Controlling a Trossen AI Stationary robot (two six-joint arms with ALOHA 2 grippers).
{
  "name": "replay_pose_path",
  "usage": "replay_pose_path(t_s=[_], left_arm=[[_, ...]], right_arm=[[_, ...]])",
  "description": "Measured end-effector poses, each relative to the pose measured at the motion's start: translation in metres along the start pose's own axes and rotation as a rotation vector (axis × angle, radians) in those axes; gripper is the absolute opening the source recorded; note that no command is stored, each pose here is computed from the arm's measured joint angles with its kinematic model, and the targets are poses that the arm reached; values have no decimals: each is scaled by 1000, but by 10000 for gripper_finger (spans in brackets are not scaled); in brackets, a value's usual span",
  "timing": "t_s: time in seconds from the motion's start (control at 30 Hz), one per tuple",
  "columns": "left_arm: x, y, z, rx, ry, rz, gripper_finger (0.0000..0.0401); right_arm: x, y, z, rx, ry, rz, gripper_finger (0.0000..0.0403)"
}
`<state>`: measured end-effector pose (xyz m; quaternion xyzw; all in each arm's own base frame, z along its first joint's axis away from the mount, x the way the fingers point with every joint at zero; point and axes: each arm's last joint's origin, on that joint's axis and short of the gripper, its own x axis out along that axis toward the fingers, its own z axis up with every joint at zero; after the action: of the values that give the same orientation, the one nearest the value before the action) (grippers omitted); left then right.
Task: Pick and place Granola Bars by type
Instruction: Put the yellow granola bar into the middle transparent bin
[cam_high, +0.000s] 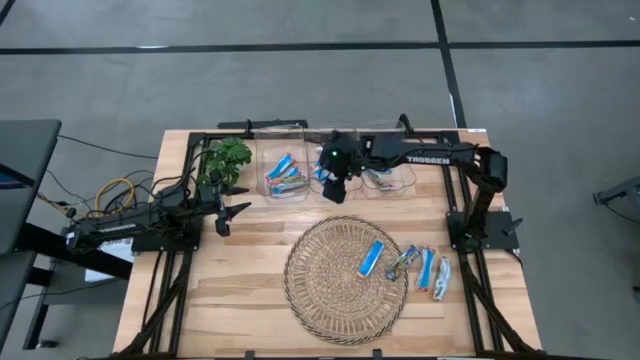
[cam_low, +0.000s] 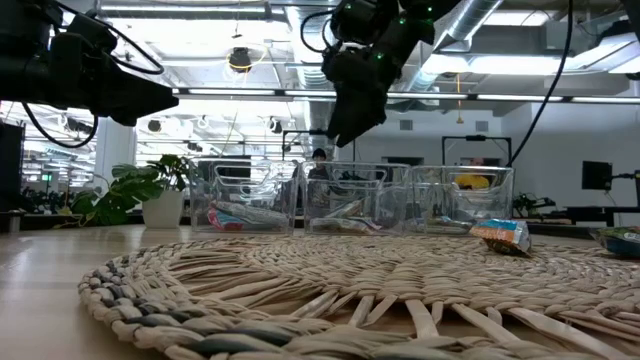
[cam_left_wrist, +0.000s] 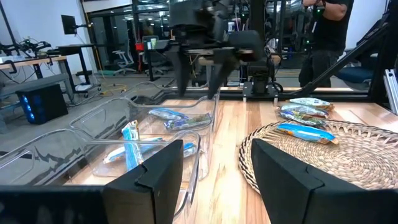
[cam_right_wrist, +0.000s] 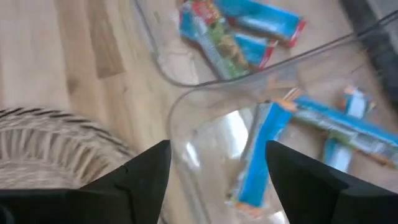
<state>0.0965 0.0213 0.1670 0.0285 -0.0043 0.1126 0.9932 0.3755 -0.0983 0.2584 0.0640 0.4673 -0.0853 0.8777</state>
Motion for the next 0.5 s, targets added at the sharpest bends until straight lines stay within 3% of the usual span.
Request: replay_pose_path(t_s=[0.4,0.5], left_arm=[[0,0,0,0,1,0,183],[0,0,0,0,0,-1,183]], right_arm=[[-33,45,-3,207,-4,48,255],[-39,63,-8,261,13,-6,255]])
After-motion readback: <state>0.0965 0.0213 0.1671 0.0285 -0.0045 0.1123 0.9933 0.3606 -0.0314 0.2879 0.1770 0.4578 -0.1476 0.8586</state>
